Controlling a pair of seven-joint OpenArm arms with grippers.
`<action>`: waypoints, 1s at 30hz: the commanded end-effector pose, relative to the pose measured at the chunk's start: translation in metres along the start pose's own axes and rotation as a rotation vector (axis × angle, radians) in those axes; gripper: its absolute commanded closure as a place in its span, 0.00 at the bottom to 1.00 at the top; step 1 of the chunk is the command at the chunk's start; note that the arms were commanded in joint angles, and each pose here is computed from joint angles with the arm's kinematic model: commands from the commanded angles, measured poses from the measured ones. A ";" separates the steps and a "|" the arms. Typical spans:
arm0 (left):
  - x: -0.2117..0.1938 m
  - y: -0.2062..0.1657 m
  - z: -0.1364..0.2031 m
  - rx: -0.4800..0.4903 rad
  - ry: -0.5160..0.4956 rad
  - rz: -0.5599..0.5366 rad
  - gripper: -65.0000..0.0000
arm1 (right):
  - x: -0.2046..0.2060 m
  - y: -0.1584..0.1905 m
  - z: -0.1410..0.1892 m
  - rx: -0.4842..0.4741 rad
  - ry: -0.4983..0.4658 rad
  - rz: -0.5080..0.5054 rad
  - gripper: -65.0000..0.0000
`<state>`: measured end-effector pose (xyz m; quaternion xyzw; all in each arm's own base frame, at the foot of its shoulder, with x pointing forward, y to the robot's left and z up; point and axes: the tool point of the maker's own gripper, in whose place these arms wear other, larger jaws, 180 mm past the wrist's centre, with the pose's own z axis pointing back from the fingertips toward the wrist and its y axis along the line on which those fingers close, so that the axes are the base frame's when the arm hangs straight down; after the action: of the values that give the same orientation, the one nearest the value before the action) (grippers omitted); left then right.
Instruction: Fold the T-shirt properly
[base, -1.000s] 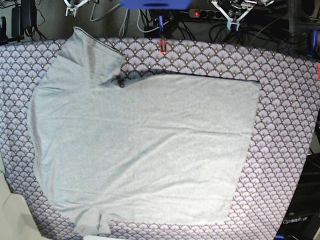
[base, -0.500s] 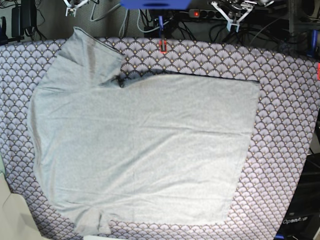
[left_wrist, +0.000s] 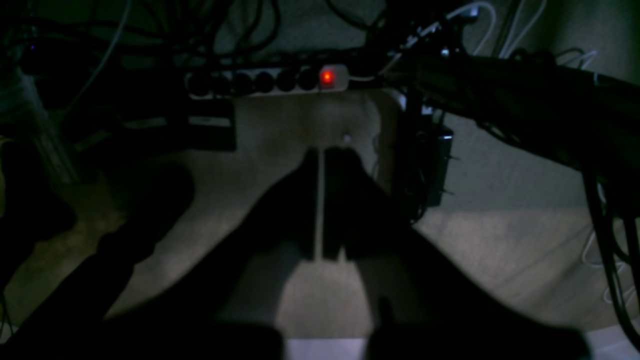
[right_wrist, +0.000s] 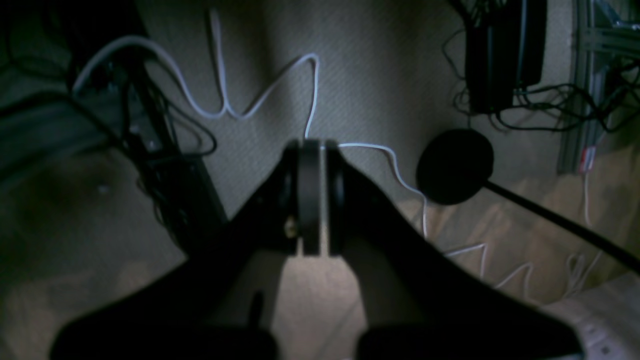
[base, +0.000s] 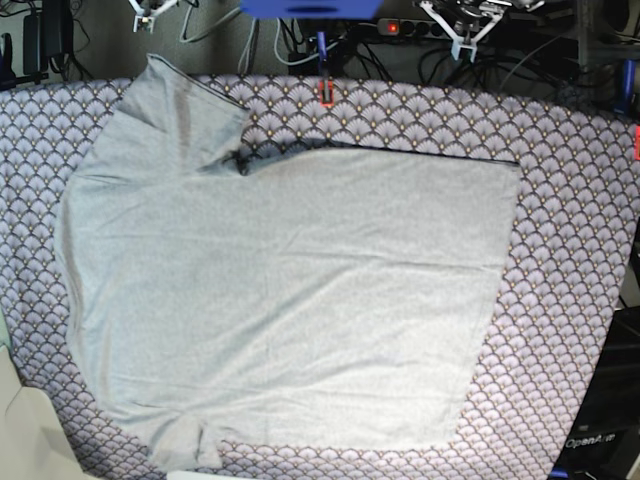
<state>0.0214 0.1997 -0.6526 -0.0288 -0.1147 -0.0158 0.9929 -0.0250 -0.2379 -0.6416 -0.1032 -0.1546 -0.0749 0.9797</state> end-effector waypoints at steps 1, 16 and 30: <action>-0.004 0.004 0.002 0.005 0.002 -0.001 0.97 | 0.006 -0.002 -0.001 0.001 -0.017 0.009 1.00; -0.003 0.004 0.002 0.007 -0.001 0.011 1.00 | 0.009 0.003 -0.003 0.022 -0.023 0.044 1.00; -0.004 0.003 0.002 0.005 -0.001 0.013 1.00 | 0.011 0.002 -0.003 0.017 -0.030 0.032 1.00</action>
<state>0.0199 0.1995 -0.6525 -0.0296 -0.1142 -0.0109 0.9930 -0.0106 -0.2312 -0.6429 -0.0934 -0.1656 -0.0538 0.9803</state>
